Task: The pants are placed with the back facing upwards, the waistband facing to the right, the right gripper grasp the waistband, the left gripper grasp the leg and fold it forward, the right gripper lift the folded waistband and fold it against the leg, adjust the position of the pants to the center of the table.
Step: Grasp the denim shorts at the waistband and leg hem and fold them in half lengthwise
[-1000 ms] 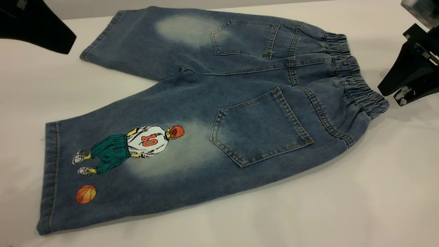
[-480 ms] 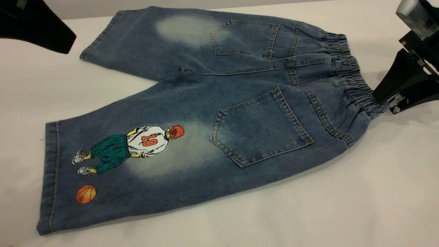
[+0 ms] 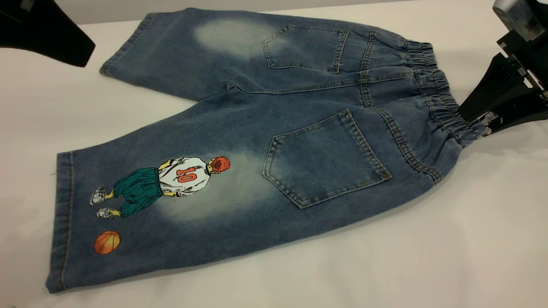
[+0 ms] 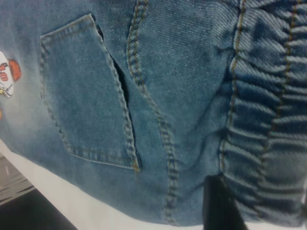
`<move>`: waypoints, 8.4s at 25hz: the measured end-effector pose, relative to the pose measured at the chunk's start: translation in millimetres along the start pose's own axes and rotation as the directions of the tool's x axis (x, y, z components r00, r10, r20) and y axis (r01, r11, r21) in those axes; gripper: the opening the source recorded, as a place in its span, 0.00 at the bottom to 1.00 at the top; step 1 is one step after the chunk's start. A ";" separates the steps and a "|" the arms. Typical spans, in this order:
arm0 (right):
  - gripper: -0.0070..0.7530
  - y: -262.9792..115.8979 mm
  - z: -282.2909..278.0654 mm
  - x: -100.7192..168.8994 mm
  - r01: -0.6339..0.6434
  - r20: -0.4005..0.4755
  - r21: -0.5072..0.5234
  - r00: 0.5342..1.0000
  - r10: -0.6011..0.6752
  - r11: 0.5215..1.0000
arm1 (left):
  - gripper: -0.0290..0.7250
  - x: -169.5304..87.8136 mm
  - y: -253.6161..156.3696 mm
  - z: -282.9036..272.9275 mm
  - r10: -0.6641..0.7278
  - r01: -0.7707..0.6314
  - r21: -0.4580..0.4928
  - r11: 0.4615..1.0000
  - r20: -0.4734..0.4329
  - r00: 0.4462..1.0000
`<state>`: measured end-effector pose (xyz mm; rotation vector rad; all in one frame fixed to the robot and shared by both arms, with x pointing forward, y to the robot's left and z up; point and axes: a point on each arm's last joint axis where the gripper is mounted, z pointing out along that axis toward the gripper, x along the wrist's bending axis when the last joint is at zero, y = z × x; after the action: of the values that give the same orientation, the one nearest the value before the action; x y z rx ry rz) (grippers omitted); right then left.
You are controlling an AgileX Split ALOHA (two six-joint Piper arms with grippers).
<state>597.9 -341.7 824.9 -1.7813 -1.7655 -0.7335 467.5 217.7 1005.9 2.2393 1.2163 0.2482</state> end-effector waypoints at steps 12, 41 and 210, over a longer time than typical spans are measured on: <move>0.43 -0.6 0.0 -1.0 -0.032 0.011 0.006 0.999 0.032 0.999 | 0.42 0.0 0.0 0.0 -0.001 0.001 0.000 1.000 0.000 1.000; 0.11 7.5 7.0 -5.5 -0.049 0.014 0.015 0.999 0.049 0.999 | 0.42 -0.9 -0.8 0.0 -0.004 0.003 0.009 1.000 0.009 1.000; 0.34 66.9 -29.5 49.1 -0.912 -0.603 -0.336 0.401 0.689 0.237 | 0.50 177.5 135.5 124.8 0.091 -0.224 -0.218 0.950 -0.492 0.866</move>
<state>664.5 -327.9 881.0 -2.4363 -0.0681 -1.0954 716.5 256.0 961.6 2.0969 1.1437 1.0247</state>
